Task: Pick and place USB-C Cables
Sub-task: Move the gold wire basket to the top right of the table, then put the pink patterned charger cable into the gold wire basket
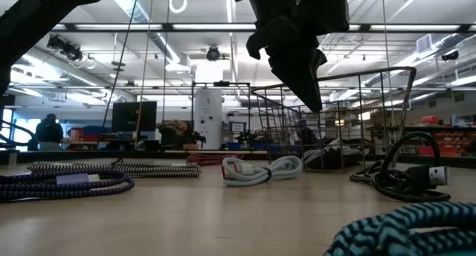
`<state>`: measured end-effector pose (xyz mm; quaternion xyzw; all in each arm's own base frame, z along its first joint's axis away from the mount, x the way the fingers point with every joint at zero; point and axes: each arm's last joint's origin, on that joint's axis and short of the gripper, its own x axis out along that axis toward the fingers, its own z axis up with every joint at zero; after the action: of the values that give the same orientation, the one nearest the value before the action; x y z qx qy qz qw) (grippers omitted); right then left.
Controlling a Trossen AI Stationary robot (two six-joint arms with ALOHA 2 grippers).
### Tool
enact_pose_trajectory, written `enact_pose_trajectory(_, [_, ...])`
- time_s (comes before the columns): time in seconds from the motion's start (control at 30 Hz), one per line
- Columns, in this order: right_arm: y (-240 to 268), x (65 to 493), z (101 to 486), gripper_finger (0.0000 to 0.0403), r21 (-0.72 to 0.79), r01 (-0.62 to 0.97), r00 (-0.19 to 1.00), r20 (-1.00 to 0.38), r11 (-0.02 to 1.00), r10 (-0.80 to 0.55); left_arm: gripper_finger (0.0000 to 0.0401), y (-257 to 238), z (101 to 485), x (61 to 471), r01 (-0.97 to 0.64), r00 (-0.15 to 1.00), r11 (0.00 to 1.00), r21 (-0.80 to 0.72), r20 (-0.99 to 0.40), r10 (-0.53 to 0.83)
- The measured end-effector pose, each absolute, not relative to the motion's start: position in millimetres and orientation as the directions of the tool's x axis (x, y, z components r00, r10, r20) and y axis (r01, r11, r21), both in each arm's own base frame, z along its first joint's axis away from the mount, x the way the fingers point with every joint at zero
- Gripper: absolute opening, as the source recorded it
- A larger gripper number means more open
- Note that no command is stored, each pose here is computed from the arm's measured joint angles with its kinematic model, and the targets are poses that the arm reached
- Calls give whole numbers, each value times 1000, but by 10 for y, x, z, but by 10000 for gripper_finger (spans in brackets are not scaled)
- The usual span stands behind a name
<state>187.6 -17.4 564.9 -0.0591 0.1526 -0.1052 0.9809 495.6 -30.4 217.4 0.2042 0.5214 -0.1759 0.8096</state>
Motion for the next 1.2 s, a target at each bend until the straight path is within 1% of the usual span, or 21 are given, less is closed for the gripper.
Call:
enact_pose_trajectory(0.37, [-174, 1876, 5649, 0, -143, 190, 931, -287, 971, -224, 5, -260, 2174, 4974, 464, 410, 874, 143, -910, -69])
enact_pose_trajectory(0.43, [-174, 1876, 5649, 1, -143, 190, 931, -287, 971, -224, 20, -257, 2170, 4985, 452, 418, 881, 139, -906, -71])
enact_pose_trajectory(0.63, [-174, 1876, 5649, 1, -143, 190, 931, -287, 971, -225, 91, -258, 2109, 5001, 428, 412, 897, 113, -907, -83])
enact_pose_trajectory(0.77, [-174, 1876, 5649, 1, -143, 190, 931, -287, 971, -224, 120, -245, 2165, 5003, 391, 427, 914, 107, -901, -77])
enact_pose_trajectory(0.83, [-174, 1876, 5648, 1, -147, 189, 931, -289, 971, -225, 127, -225, 2275, 5009, 369, 450, 923, 112, -890, -72])
enact_pose_trajectory(1.03, [-174, 1875, 5644, 1, -148, 188, 930, -292, 971, -224, 136, -156, 2956, 4977, 319, 614, 931, 178, -787, -60])
enact_pose_trajectory(1.13, [-174, 1873, 5640, 1, -145, 188, 928, -297, 971, -224, 137, -129, 3158, 4898, 290, 673, 936, 198, -738, -52])
enact_pose_trajectory(1.2, [-174, 1871, 5633, 1, -145, 188, 926, -304, 971, -224, 137, -112, 3293, 4828, 262, 690, 943, 207, -723, -33])
